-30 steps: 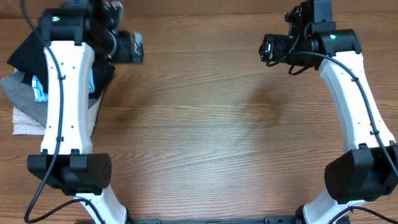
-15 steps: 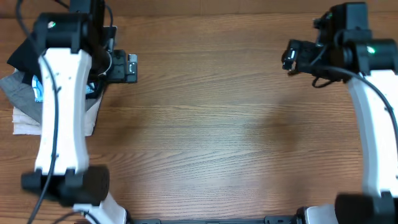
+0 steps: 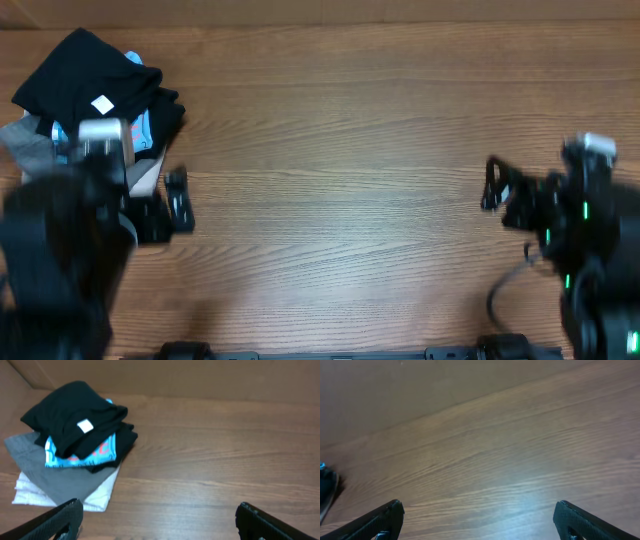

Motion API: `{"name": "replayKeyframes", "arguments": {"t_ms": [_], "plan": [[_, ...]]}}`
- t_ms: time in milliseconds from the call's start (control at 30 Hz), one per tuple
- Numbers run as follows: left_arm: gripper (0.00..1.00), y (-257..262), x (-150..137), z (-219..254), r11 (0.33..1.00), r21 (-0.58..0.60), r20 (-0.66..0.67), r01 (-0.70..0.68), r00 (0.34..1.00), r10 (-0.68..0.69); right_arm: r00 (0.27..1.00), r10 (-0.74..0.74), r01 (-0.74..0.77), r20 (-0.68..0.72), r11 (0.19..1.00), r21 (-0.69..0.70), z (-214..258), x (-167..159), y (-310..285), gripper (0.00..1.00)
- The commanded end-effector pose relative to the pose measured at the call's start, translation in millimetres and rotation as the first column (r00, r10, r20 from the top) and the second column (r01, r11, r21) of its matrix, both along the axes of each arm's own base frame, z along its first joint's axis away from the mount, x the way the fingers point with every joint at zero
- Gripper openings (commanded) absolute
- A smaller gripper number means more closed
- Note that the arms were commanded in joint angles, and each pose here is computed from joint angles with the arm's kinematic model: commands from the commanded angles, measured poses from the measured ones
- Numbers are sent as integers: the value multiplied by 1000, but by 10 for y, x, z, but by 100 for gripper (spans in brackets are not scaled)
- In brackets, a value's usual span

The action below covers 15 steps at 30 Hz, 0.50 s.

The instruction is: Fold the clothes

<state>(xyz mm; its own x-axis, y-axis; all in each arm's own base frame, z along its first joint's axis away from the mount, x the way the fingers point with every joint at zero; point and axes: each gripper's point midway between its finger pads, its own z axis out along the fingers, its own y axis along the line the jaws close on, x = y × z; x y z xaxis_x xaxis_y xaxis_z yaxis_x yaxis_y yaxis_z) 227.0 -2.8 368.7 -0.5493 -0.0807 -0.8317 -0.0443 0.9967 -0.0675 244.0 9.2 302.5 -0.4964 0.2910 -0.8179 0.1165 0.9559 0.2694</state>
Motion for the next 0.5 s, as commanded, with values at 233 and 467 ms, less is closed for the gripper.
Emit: {"name": "replayKeyframes", "arguments": {"t_ms": [233,467], "plan": [[100,36,-745,-672,1000,-5,-29,-12,1000,12,984,-38,35,-171,999,-23,-605,-622,-83,100],[100,82,-1116,-1087,999,22,-250,-23,968,28,972,-39,33,-231,999,-27,-715,-722,-86,100]]}}
